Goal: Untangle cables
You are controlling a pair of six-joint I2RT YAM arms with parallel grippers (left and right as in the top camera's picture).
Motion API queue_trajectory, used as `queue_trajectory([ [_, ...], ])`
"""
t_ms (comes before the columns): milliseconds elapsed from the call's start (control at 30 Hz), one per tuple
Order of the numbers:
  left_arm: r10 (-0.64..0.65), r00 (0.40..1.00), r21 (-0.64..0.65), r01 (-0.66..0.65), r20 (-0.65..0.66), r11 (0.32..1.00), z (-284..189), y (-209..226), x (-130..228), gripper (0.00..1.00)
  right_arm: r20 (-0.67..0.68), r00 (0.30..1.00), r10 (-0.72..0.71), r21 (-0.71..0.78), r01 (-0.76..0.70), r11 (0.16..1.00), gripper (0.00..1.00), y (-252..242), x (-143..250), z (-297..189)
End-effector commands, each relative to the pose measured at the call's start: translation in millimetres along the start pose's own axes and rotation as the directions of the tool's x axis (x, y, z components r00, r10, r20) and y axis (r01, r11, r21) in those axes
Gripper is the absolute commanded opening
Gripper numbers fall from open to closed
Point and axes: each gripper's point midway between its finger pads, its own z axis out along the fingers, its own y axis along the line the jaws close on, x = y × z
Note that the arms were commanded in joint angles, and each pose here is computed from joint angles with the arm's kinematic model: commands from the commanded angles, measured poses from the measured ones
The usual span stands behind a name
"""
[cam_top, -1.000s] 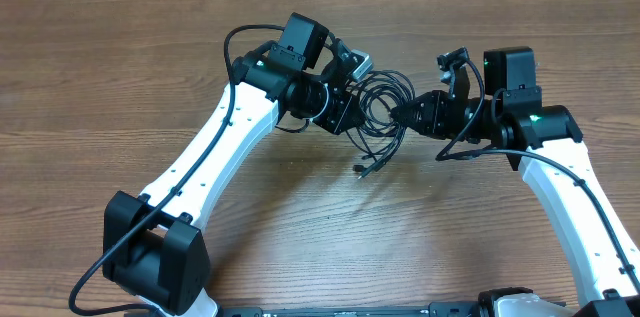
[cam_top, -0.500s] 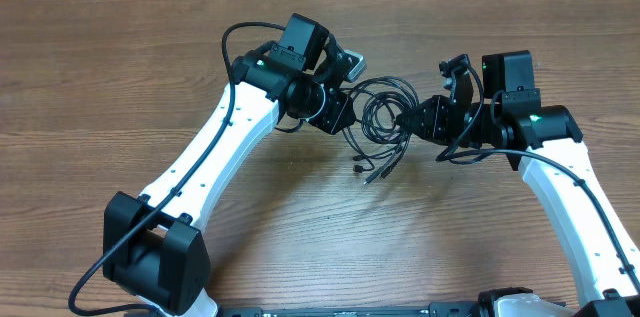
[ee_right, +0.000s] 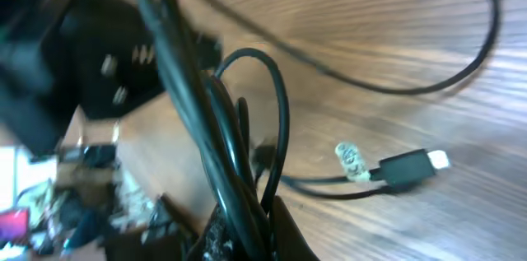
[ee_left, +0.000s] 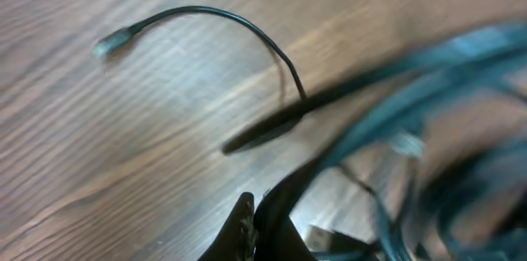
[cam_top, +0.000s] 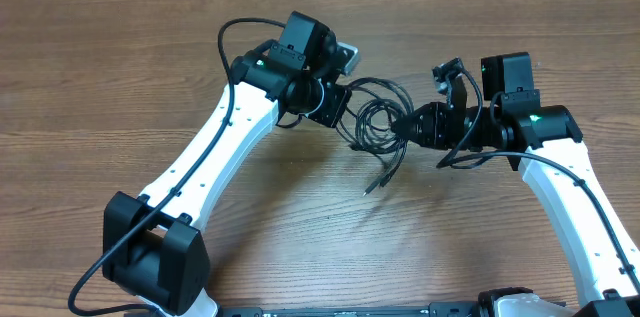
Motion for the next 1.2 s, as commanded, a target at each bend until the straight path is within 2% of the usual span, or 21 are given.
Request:
queue_trajectory([
  [0,-0.15,0.983,-0.161,0.166,0.105,0.973,-18.4,39.1,-17.8,0.04,-0.022,0.996,-0.082,-0.093,0.079,0.993,0.04,18.4,7.4,-4.6],
  [333,-0.24,0.948,-0.2,0.282,0.211,0.938,-36.8,85.6,-33.5,0.06,-0.064,0.995,-0.073,-0.031,0.071,0.997,0.04,6.3,19.2,-4.4],
  [367,-0.247,0.945,-0.201,0.29,0.213,0.936,-37.8,88.3,-33.1,0.11,-0.064,0.995,-0.074,-0.031,0.072,0.997,0.04,6.3,19.2,-4.4],
  [467,-0.264,0.943,-0.189,0.302,0.204,0.934,-39.1,91.3,-30.3,0.6,-0.064,0.995,-0.075,-0.031,0.073,0.997,0.04,6.3,19.0,-4.4],
  [500,-0.269,0.943,-0.176,0.303,0.196,0.937,-38.6,89.7,-28.8,0.71,-0.064,0.995,-0.075,-0.031,0.073,0.997,0.04,6.3,19.0,-4.4],
  [567,-0.279,0.946,-0.141,0.303,0.166,0.943,-36.5,82.5,-23.8,0.8,-0.063,0.995,-0.075,-0.03,0.073,0.997,0.04,6.2,18.9,-4.4],
  [700,-0.227,0.969,-0.054,0.233,0.1,0.971,-33.0,63.4,-15.4,0.8,-0.055,0.995,-0.083,-0.025,0.081,0.996,0.04,5.5,16.7,-4.3],
  [800,-0.147,0.987,0.072,0.142,0.069,0.987,-32.5,39.6,-13.0,0.78,-0.043,0.995,-0.091,0.008,0.092,0.996,0.04,0.0,13.3,-4.1],
  [967,-0.037,0.997,0.243,0.02,0.063,0.97,-37.1,8.6,-9.6,0.71,-0.007,0.992,-0.124,0.034,0.125,0.992,0.04,-3.1,2.8,-3.9],
  [1167,0.014,0.998,0.324,-0.033,0.062,0.946,-41.1,-6.1,-4.5,0.63,0.07,0.992,-0.101,0.03,0.099,0.995,0.04,0.9,-17.6,-4.6],
])
